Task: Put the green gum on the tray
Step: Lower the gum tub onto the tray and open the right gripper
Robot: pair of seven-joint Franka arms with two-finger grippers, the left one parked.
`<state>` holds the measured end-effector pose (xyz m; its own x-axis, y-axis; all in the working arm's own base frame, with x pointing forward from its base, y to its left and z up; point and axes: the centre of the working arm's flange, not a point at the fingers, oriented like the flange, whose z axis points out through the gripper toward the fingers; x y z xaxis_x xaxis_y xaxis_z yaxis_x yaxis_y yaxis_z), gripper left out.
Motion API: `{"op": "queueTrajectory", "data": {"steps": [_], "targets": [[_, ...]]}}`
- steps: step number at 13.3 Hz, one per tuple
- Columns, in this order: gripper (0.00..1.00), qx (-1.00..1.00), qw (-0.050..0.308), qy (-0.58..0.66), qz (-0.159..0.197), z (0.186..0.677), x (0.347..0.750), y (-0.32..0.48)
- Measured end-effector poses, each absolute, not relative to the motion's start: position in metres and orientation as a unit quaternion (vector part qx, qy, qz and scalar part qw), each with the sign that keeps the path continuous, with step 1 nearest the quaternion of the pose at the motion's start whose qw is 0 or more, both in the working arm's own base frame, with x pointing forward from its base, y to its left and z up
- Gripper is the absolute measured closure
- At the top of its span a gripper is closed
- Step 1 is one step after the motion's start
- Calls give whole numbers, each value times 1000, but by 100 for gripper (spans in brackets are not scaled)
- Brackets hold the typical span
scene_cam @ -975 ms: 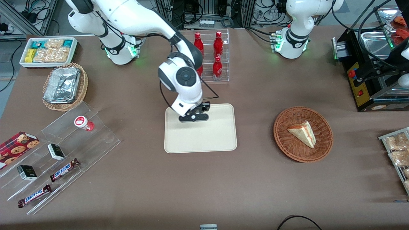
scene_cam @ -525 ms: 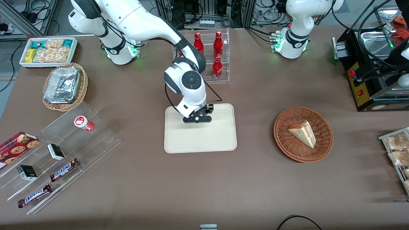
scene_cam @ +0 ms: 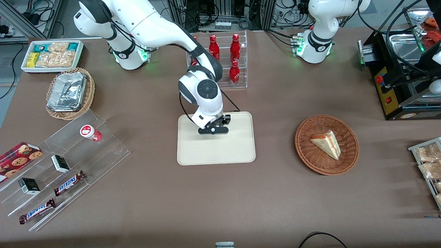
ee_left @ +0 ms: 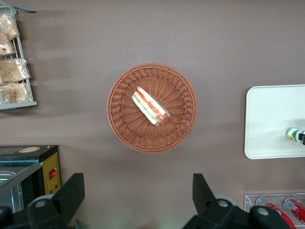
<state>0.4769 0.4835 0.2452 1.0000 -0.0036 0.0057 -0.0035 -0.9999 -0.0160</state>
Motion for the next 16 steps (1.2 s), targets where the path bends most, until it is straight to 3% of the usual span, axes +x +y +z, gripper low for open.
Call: {"op": "queueTrajectory", "data": {"steps": [8, 13, 16], "targets": [[41, -1000, 13, 2, -18, 238, 485, 481], [0, -999, 16, 14, -25, 246, 500, 468], [0, -999, 15, 21, -23, 286, 510, 454]]}}
